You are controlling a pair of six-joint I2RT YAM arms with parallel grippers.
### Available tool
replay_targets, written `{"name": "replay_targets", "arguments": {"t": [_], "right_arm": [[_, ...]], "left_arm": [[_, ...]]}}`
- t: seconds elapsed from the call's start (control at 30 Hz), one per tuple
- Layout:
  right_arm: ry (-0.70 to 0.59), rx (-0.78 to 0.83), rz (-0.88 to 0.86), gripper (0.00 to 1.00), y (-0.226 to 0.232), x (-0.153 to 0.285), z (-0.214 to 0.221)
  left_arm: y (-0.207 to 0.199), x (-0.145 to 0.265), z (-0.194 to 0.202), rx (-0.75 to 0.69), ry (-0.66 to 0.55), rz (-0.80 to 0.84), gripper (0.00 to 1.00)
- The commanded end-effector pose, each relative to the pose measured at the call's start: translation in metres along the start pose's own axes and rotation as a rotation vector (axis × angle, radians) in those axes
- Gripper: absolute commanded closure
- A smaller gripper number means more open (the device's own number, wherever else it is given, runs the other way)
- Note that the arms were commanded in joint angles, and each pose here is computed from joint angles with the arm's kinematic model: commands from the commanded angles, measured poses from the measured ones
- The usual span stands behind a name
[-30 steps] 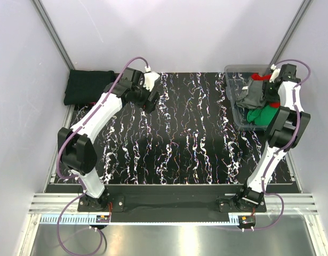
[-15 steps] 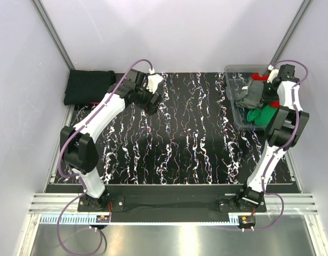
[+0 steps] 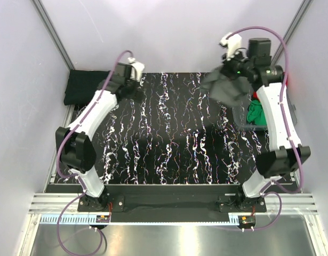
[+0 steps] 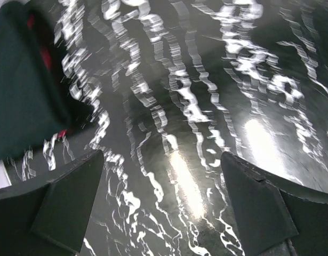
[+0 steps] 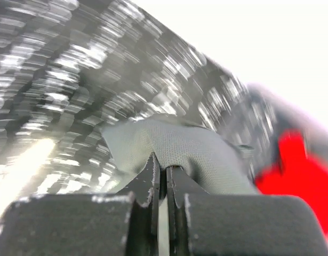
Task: Fold and stack the t-shirts
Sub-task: Grab the tshirt from the pile, then move the tshirt to the center of the board
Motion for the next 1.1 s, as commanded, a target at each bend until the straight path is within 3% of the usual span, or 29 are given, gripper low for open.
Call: {"name": "replay_targets", "arguments": {"t": [0.0,0.07,0.23,0.3,0.43,0.5,0.6,0.83,1.07], "right_arm": [[-0.078,0.118,-0.093,1.00,0.035,0.007,-0.026],[-0.115,0.150,-0.155,1.00,0.061,0.007,-0.040],[-0.122,0.139,-0.249,0.97,0.093,0.000,-0.042],[-0.019,0.090,-0.270,0.65,0.098,-0.025,-0.008],[0.233,0.052,-0.147,0.48,0.086,-0.070,0.066],[0.260,0.034,-0.144,0.48,0.087,-0.077,0.075],[0.185,0.035,-0.271,0.47,0.111,-0.079,0.062],[0.200,0.186,-0.475,0.60,0.192,-0.133,0.062],[0.278,0.143,-0.518,0.56,0.229,-0.201,0.079]], "left_arm": [[0.050,0.029,-0.019,0.236,-0.113,-0.092,0.01],[0.067,0.030,-0.006,0.332,-0.101,-0.093,0.01],[0.081,0.032,0.008,0.354,-0.076,-0.118,0.01],[0.082,0.033,0.007,0.348,-0.084,-0.112,0.01],[0.078,0.032,0.007,0.341,-0.085,-0.080,0.01],[0.072,0.033,0.009,0.326,-0.085,-0.039,0.01],[0.062,0.027,0.025,0.300,-0.040,0.014,0.01],[0.044,0.015,0.055,0.294,0.043,0.101,0.02],[0.037,0.027,0.066,0.294,0.048,0.127,0.02]]}}
Point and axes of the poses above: each gripper's point midway between its finger pads, its own x axis back along the fingers, its own y axis along the line the jaws close on, z = x × y, the point moved 4 cm from there along x, back along the fingers, and after that the axes turned 1 degree about x, right-handed, at the moved point
